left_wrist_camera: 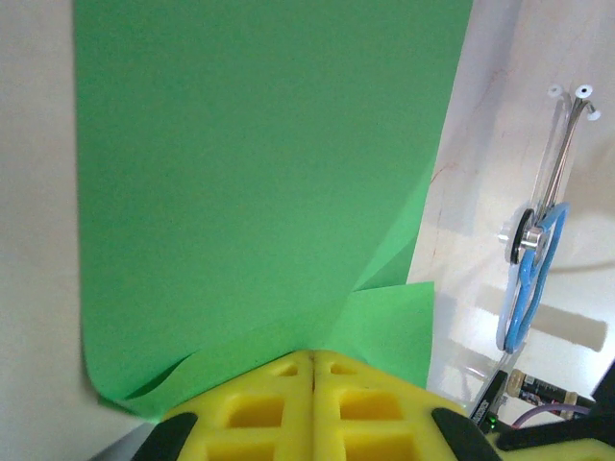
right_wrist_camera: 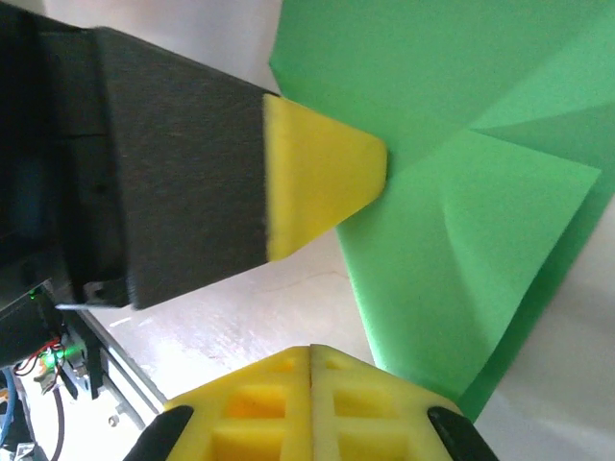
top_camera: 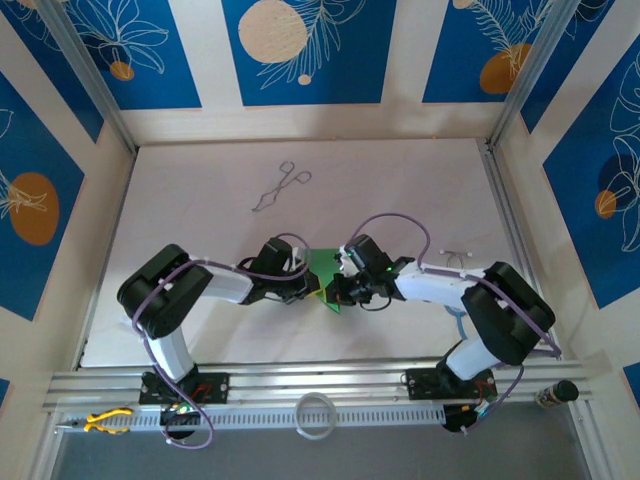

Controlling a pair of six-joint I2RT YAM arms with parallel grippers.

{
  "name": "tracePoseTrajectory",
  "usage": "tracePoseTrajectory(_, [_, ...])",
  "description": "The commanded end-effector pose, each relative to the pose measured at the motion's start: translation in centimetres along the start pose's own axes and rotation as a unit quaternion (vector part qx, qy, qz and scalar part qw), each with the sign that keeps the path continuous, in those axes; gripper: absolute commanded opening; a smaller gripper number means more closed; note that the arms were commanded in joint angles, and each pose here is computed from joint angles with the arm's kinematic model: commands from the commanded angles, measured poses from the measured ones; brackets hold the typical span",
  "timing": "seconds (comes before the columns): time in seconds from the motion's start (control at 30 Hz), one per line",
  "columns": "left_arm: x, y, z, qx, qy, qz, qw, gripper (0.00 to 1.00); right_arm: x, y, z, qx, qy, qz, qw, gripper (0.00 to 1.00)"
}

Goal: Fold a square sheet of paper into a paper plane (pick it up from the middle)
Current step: Third fold the triangle at the center of the table.

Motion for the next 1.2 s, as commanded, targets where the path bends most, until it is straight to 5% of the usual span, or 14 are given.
tracePoseTrajectory(0.0, [1.4, -0.9, 0.3, 0.01, 0.035, -0.008, 0.999, 0.0, 0.9, 0.2, 0.3, 0.012, 0.005, 0.002, 1.0, 0.05])
tracePoseTrajectory(0.73, [1.4, -0.9, 0.3, 0.01, 0.038, -0.007, 0.999, 0.0, -2.8, -2.2, 1.2, 0.038, -0.047, 0.051, 0.997, 0.05])
tracePoseTrajectory(1.17, [1.4, -0.9, 0.3, 0.012, 0.039, -0.007, 0.999, 0.0, 0.0, -0.6, 0.4, 0.025, -0.003, 0.02, 0.999, 0.06])
Point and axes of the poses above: each hand's point on the last joint's axis, 136 mm out from that joint toward the fingers, its own z axis out along the fingers, its own x axis along the line the jaws close on, y = z × x, the point moved 6 cm from there along -z, back along the fingers, and after that the axes turned 3 degrees about z, right-handed, at the moved point
